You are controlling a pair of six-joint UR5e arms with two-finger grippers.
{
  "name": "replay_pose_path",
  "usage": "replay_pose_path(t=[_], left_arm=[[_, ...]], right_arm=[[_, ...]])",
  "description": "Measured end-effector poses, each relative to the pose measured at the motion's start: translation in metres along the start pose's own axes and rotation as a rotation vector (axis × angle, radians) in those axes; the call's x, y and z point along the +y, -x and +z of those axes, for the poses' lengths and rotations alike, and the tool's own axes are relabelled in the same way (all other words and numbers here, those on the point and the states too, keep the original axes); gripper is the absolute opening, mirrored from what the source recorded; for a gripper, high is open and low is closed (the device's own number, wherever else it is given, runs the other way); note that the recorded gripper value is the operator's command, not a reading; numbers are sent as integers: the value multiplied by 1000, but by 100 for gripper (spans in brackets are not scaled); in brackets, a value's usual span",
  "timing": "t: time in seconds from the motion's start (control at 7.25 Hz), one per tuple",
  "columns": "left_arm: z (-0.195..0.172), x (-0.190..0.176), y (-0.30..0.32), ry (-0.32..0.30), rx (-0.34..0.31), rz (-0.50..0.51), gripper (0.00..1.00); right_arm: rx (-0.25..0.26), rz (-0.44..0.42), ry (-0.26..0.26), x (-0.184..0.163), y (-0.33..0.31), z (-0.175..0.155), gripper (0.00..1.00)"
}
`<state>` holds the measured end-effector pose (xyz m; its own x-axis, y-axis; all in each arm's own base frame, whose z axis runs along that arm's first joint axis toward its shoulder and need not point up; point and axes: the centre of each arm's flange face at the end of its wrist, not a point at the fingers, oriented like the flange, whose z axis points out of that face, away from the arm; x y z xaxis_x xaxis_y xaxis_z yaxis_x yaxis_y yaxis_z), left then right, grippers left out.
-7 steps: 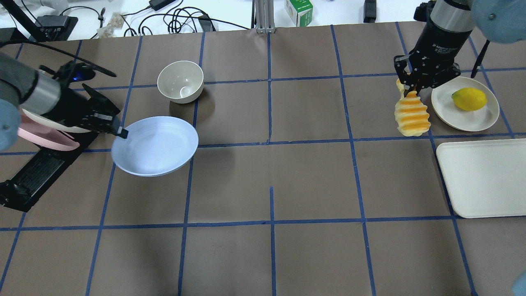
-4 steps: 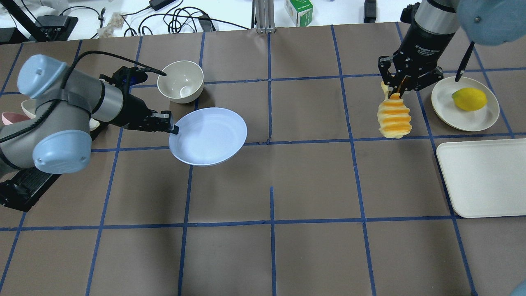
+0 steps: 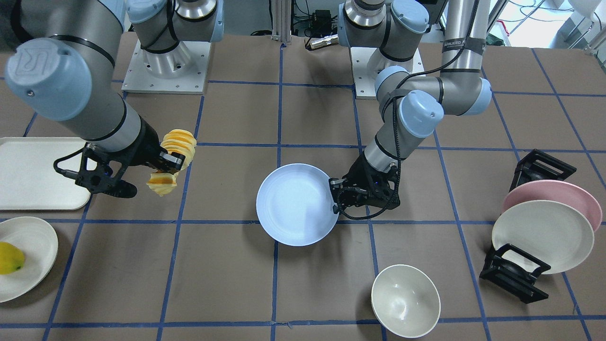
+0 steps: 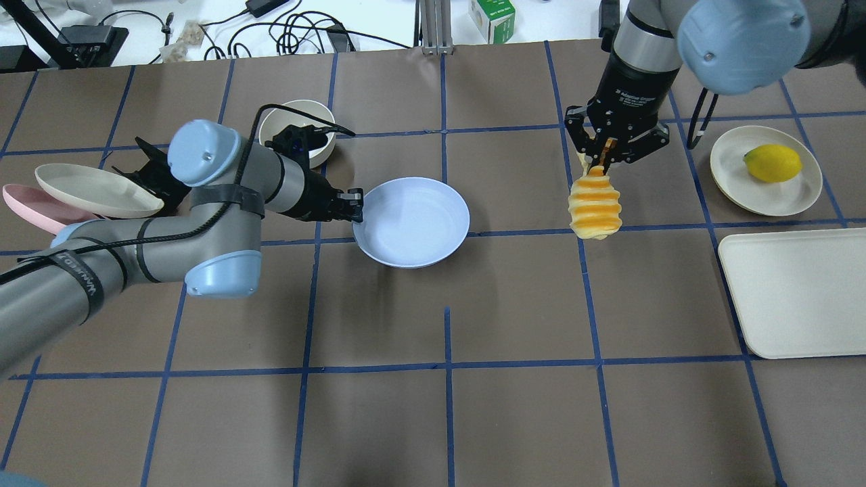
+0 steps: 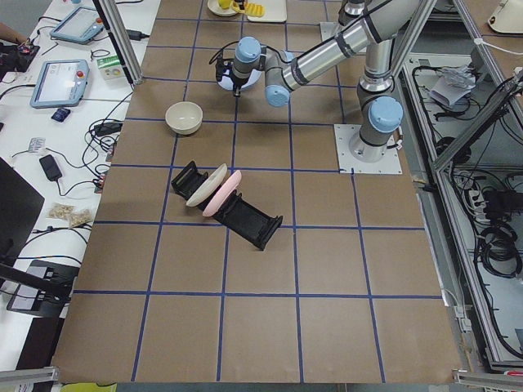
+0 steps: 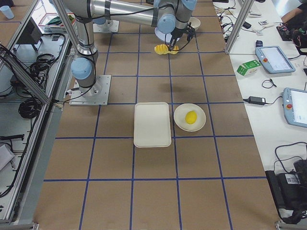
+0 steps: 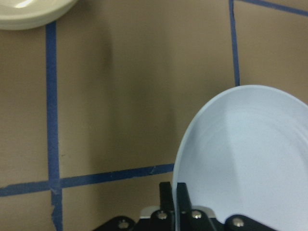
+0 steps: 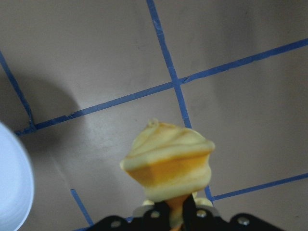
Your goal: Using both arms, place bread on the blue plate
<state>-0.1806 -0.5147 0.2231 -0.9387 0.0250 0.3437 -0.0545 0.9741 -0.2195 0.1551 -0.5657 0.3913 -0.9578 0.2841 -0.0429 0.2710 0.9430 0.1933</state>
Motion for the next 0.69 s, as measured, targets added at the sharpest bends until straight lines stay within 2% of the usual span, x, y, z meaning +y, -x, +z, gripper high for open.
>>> replay_pose_path(t=[0.14,0.28,0.41,0.69], left_arm=[[18,10,-11,-4,-27,-3,57],[31,19,-20,4,-47,-2,100],[38,22,-24,6,-54,-7,100],[19,8,-31,-48,-54,-3,100]], right_arm=[[-18,-21,-24,2,23,7,0],[-27,-35,-47,3,46,18,0],[-31,-42,-54,5,65,29,0],[-36,-74,-74,2,96,55,0]])
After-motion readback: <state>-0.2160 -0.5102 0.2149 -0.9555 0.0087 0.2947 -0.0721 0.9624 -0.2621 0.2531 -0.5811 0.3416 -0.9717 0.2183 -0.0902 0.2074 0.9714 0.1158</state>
